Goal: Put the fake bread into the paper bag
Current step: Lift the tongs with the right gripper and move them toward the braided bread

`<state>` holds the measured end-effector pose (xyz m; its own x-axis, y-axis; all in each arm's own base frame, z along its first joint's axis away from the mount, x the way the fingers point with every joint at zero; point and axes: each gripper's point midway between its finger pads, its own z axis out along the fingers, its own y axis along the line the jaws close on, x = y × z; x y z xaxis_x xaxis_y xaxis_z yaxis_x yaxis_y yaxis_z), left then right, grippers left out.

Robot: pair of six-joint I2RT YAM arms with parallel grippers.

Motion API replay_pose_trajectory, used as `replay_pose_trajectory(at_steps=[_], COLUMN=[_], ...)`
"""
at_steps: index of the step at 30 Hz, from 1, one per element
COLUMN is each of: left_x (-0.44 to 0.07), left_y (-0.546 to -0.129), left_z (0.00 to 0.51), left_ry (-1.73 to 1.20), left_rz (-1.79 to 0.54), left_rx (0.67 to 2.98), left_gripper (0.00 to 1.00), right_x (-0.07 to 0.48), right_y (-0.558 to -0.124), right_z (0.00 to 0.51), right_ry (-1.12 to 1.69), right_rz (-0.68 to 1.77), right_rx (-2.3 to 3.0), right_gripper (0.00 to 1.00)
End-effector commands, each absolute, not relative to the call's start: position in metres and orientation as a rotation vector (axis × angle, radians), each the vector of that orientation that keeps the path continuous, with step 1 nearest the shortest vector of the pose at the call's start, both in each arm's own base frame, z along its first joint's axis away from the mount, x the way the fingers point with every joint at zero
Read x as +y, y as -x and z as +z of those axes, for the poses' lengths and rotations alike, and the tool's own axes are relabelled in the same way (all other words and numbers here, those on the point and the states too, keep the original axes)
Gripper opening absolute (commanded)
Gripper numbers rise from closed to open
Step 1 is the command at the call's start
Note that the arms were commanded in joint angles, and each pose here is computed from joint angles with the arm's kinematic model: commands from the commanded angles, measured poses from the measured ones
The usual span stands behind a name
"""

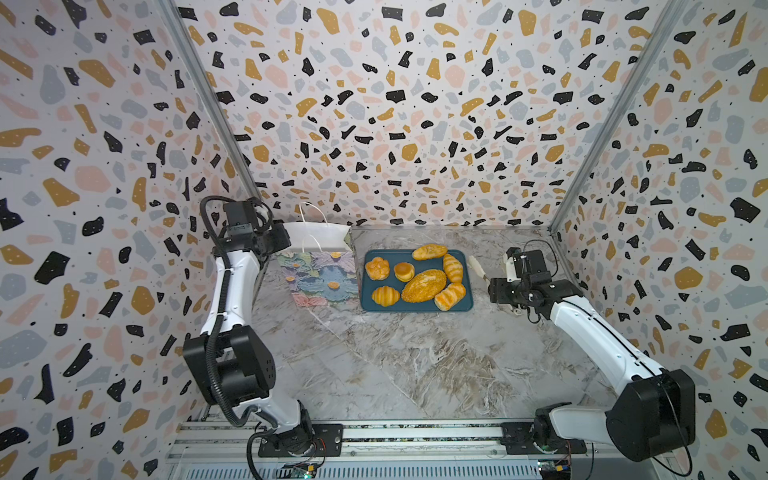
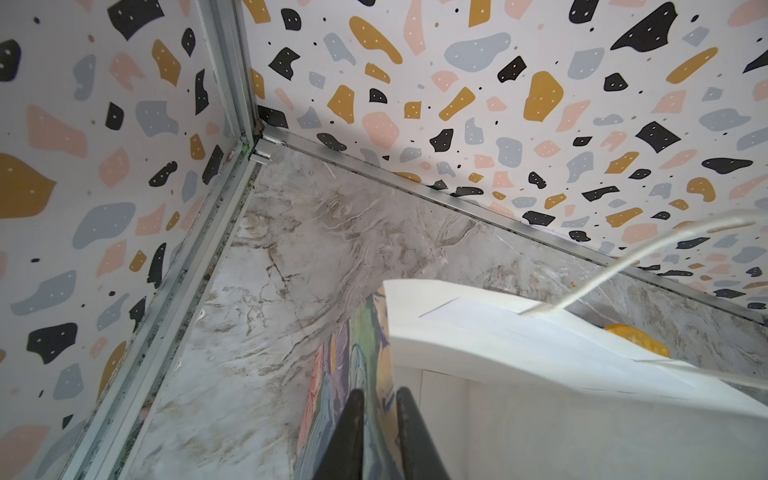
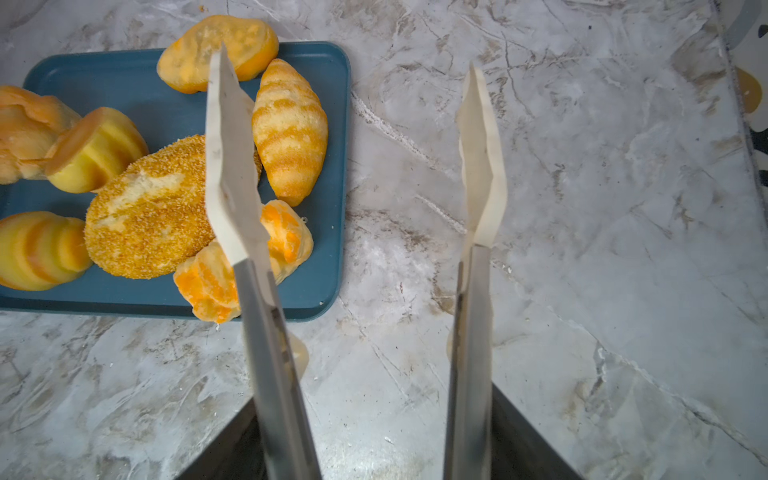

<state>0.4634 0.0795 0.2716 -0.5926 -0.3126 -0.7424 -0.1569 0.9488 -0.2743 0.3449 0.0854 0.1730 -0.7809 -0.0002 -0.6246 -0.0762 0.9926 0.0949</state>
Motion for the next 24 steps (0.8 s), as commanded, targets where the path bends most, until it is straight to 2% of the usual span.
replay_pose_trajectory(at_steps=[1,6,24], left_x=[0.079,0.074,0.074], left_y=[-0.461,-0.454,-0.446], left_z=[0.288,0.291,0.287], left_ry=[0.310,0.298,0.306], left_rz=[-0.212,-0.231,-0.225], left_rx=[2.160,2.139,2.128], left_gripper=[0.12,0.00,0.00], right_x=[0.089,0.096,0.127], right_y=[-0.338,-0.328,-0.301], right_z=[0.186,0.173,0.157], right_ry=[0.048,0.050,0.010], right_rz=[0.176,0.221,0.340], right_rx=[2.441,2.507,2.652], right_gripper=[0.72,0.70,0.68])
